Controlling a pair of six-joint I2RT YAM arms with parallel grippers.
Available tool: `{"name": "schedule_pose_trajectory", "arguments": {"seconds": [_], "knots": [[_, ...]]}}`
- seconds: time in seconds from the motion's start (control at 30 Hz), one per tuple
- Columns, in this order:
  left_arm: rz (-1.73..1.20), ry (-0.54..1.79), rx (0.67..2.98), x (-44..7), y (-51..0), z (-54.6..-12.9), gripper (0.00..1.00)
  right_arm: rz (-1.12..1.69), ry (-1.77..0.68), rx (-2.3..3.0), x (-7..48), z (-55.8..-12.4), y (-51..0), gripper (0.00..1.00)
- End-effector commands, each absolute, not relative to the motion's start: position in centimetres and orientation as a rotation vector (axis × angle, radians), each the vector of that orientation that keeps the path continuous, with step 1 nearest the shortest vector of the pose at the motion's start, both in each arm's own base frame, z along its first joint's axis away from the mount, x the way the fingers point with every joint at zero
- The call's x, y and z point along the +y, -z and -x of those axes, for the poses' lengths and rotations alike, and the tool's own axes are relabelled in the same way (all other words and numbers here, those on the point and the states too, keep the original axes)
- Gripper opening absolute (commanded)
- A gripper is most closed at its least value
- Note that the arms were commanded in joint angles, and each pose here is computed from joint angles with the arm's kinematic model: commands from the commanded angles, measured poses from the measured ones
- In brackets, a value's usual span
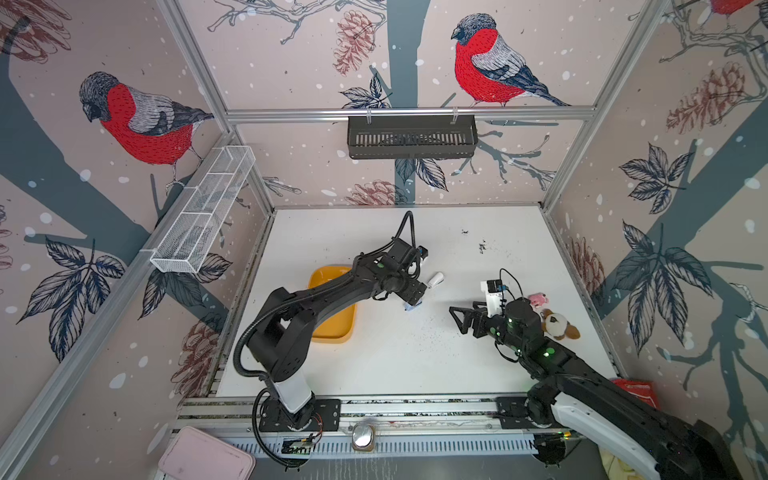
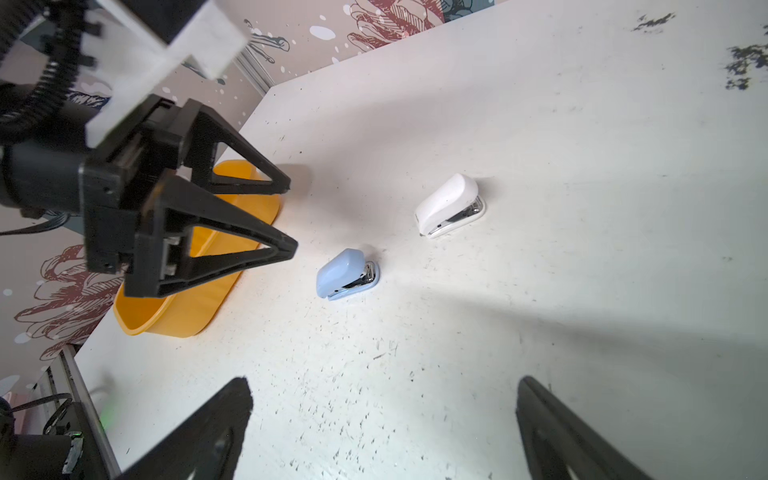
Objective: Load the staples into the stapler
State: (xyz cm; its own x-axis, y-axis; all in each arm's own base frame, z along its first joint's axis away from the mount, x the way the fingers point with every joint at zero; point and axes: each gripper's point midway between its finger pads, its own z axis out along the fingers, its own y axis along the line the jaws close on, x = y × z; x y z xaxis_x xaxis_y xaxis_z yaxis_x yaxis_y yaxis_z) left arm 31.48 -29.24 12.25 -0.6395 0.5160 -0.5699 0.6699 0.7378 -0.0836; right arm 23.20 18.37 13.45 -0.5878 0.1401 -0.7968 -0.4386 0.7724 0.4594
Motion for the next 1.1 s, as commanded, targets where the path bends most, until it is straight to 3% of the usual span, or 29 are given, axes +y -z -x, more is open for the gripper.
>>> {"name": "schedule_pose_trajectory", "arguments": {"seconds": [0.0,0.3,0.5,0.93,1.07], "knots": [[-0.660,0.393,2.322,-27.1,-15.3,-33.7,0.96,0.198,-0.748,2.009,17.8,-24.2,-14.9,1.00],[-0.161,0.351,2.081,-15.9,-19.0,-36.7,0.97,0.012,-0.566,1.905,14.4,-26.9,-18.3,1.00],[-0.061,0.207,1.902,-11.5,-19.7,-36.4,0.97,-0.054,-0.502,1.824,12.6,-27.6,-19.9,1.00],[0.091,0.092,1.842,-5.1,-17.2,-34.5,0.97,-0.149,-0.384,1.769,9.2,-29.1,-20.6,0.99],[0.267,-0.006,1.897,-1.6,-17.2,-34.4,0.97,-0.142,-0.381,1.776,9.2,-29.2,-20.7,0.99]]}}
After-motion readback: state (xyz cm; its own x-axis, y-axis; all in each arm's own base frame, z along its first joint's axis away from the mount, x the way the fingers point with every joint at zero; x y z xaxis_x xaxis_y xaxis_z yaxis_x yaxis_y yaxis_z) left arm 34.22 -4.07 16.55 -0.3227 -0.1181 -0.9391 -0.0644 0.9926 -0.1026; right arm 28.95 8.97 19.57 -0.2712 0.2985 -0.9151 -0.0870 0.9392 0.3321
